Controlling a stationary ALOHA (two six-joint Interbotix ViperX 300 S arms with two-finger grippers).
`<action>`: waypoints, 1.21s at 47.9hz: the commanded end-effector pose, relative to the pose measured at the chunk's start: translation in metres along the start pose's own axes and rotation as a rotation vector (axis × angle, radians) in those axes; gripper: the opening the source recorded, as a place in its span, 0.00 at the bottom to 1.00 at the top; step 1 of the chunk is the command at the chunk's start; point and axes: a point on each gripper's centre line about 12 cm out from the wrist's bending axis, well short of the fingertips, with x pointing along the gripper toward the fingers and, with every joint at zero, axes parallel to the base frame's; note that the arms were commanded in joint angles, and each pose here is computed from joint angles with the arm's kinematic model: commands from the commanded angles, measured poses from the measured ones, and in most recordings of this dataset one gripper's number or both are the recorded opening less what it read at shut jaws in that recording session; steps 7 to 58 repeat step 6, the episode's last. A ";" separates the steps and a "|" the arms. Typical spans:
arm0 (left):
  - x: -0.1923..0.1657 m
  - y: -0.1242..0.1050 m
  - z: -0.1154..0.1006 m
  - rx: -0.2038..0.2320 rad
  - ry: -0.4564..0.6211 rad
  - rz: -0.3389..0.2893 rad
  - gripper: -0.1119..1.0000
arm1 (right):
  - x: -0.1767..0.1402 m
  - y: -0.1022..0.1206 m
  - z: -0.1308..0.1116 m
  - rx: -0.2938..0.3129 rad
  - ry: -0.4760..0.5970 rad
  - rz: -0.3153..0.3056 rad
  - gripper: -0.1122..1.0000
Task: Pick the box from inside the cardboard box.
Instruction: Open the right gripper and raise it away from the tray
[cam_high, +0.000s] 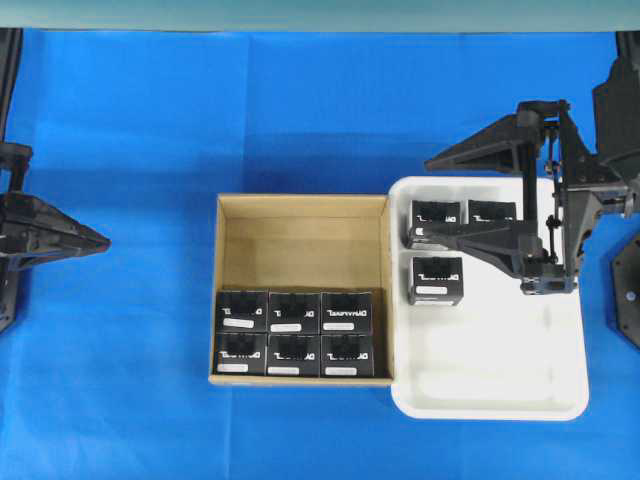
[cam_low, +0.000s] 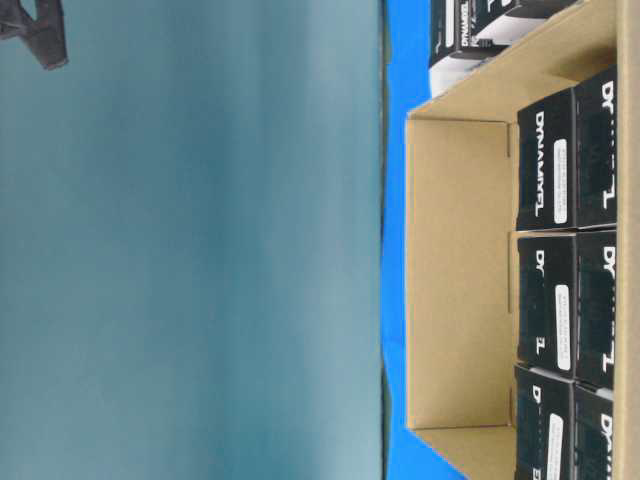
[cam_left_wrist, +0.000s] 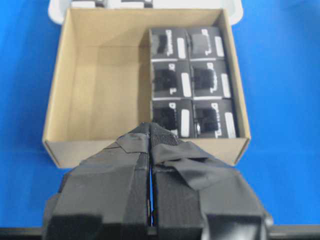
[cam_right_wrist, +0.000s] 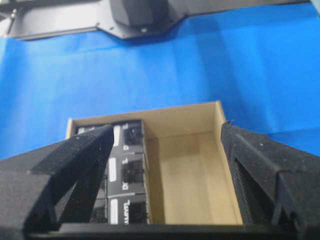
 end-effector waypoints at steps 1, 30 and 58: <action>-0.002 0.000 0.011 0.002 -0.032 -0.001 0.06 | 0.000 0.001 0.004 0.004 -0.013 0.003 0.91; -0.002 0.000 0.011 0.002 -0.032 -0.001 0.06 | 0.000 0.001 0.004 0.005 -0.013 0.003 0.91; -0.002 0.000 0.011 0.002 -0.032 -0.001 0.06 | 0.000 0.001 0.004 0.005 -0.013 0.003 0.91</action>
